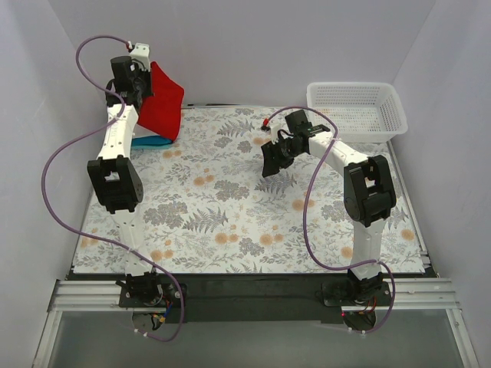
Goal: Fold and stack the t-shirts
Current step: Neatly place the folded tshirt to the corner
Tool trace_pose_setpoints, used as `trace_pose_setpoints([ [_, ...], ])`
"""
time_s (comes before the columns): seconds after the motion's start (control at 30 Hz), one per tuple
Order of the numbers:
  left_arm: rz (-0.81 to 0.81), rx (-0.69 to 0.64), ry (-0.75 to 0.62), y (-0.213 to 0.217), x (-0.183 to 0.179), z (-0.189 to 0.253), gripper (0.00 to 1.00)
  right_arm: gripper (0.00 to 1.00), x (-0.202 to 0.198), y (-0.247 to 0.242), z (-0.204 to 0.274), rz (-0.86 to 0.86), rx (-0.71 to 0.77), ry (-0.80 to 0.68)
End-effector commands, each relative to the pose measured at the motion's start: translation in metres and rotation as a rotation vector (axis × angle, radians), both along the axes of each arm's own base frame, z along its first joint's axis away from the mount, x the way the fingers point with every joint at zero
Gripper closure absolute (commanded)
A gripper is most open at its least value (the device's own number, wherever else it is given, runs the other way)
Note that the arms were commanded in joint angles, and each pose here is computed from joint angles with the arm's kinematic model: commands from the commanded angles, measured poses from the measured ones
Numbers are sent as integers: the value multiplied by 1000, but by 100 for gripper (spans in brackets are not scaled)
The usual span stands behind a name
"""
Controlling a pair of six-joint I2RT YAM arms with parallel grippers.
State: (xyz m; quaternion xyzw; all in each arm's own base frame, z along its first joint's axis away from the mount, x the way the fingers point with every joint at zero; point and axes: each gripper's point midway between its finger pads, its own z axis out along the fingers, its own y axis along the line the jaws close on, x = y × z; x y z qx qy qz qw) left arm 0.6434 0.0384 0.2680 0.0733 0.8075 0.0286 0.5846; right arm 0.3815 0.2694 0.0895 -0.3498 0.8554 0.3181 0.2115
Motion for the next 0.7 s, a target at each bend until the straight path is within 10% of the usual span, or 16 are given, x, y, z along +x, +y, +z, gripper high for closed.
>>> trace_pose_setpoints([
  [0.0, 29, 64, -84, 26, 12, 18, 100, 36, 6, 4, 5, 5, 8, -6],
  [0.4, 159, 201, -71, 108, 37, -53, 100, 33, 6, 0, -1, 4, -18, -5],
  [0.47, 174, 227, -85, 118, 39, -63, 88, 32, 7, 0, 0, 3, -20, -7],
  [0.53, 241, 257, -115, 134, 38, -60, 52, 28, 9, -1, 4, -2, -20, -19],
  [0.67, 255, 216, -166, 133, 35, -25, 26, 3, 16, -7, 27, -16, 19, -52],
])
